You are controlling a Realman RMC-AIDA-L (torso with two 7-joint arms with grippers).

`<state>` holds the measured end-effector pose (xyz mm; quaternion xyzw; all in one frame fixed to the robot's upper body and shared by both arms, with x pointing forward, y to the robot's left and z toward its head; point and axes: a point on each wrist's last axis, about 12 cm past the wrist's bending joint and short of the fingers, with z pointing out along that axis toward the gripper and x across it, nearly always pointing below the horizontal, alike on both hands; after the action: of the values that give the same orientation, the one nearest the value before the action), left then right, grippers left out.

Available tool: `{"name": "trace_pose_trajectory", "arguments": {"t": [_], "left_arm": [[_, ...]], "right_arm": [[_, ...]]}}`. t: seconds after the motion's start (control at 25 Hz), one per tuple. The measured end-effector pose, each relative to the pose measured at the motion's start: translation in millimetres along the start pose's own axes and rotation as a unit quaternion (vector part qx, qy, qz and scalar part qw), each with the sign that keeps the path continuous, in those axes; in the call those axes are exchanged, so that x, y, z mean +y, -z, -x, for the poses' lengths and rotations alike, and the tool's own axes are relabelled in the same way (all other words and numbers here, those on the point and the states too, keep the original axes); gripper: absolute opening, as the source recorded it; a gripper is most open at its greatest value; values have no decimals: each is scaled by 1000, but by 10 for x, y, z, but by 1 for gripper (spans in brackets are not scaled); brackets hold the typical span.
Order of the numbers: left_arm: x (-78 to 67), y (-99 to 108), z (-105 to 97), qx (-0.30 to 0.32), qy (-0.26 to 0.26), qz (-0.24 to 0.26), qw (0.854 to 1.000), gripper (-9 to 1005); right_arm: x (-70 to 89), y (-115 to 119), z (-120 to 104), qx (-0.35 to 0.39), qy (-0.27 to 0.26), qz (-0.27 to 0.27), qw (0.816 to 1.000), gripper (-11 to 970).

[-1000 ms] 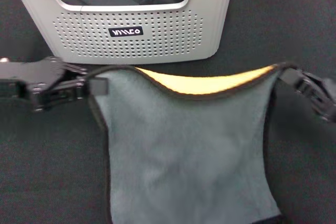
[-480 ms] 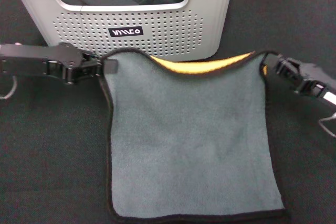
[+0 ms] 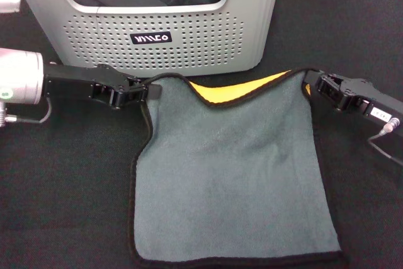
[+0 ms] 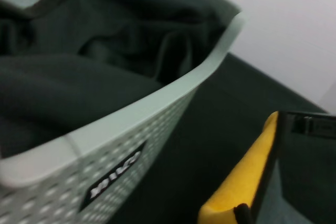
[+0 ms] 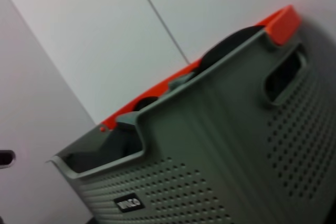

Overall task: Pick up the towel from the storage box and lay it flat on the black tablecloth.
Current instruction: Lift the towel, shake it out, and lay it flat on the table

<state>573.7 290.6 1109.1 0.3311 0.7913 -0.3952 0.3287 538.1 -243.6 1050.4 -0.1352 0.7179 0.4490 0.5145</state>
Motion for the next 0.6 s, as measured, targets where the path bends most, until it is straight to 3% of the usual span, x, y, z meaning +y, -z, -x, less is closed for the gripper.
{"name": "trace_pose_trajectory", "arguments": {"t": [0.6], "left_arm": [[110,-92,9,22,-4,53,998,24]], "right_arm": [[-115,-15,0,16,2,-42,999,168]]}}
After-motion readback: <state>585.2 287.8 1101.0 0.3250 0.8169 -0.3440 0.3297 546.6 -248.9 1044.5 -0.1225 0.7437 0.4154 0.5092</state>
